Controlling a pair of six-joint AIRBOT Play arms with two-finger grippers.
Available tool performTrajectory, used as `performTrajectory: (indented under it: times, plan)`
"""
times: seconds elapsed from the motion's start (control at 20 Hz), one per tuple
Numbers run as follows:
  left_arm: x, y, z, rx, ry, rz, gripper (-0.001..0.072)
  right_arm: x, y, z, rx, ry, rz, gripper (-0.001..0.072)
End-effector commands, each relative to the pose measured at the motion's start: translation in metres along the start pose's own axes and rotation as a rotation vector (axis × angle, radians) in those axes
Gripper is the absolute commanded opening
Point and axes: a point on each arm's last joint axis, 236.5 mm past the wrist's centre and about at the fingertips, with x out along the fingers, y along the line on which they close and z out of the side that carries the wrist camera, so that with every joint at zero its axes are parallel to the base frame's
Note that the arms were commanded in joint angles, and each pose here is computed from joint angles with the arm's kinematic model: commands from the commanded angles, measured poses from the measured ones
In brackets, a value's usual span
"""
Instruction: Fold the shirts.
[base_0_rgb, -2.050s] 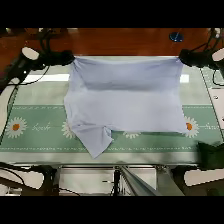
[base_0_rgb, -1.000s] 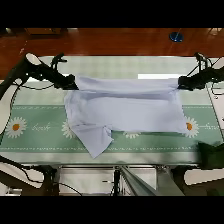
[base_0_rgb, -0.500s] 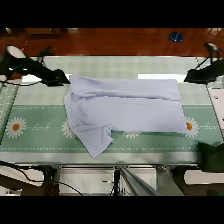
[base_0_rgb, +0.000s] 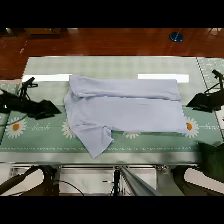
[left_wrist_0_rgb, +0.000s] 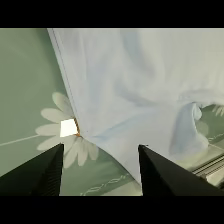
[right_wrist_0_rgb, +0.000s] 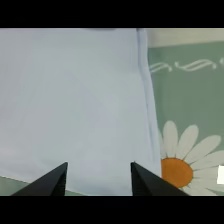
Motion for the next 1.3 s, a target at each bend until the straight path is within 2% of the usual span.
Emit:
performTrajectory:
  times: [0.0, 0.3, 0.75, 0.8, 0.85, 0.9, 0.95, 1.0, 1.05, 1.15, 1.25]
  plan:
    - [0.028, -0.006, -0.051, -0.025, 0.015, -0.063, 0.0568, 0.010, 0.001, -0.023, 0.035, -0.027, 0.040, 0.0489]
    - [0.064, 0.003, -0.086, -0.067, 0.091, -0.054, 0.0568, 0.001, 0.003, -0.019, 0.067, -0.081, 0.065, 0.0489]
    - [0.111, -0.007, -0.058, -0.068, 0.026, -0.038, 0.0565, -0.001, 0.007, -0.026, 0.062, -0.060, 0.075, 0.0489]
    - [0.116, -0.003, -0.053, -0.063, 0.005, -0.016, 0.0543, -0.004, 0.008, -0.024, 0.057, -0.074, 0.068, 0.0489]
    - [0.119, -0.001, -0.051, -0.058, -0.002, -0.004, 0.0361, -0.008, 0.008, -0.023, 0.054, -0.092, 0.060, 0.0489]
    - [0.120, -0.001, -0.053, -0.057, 0.005, -0.003, 0.0090, -0.012, 0.009, -0.022, 0.051, -0.107, 0.054, 0.0491]
    - [0.121, -0.001, -0.054, -0.056, 0.010, -0.004, 0.0024, -0.015, 0.010, -0.021, 0.053, -0.121, 0.048, 0.0541]
    - [0.121, -0.001, -0.055, -0.054, 0.015, -0.004, 0.0024, -0.016, 0.007, -0.020, 0.062, -0.126, 0.036, 0.0588]
    - [0.120, -0.002, -0.056, -0.055, 0.020, -0.007, 0.0025, -0.016, 0.001, -0.022, 0.077, -0.119, 0.019, 0.0587]
    - [0.120, -0.003, -0.057, -0.055, 0.026, -0.011, 0.0025, -0.015, -0.025, -0.030, 0.147, -0.096, -0.020, 0.0544]
    - [0.120, -0.003, -0.057, -0.055, 0.026, -0.011, 0.0025, -0.014, -0.046, -0.032, 0.247, -0.102, 0.017, 0.0520]
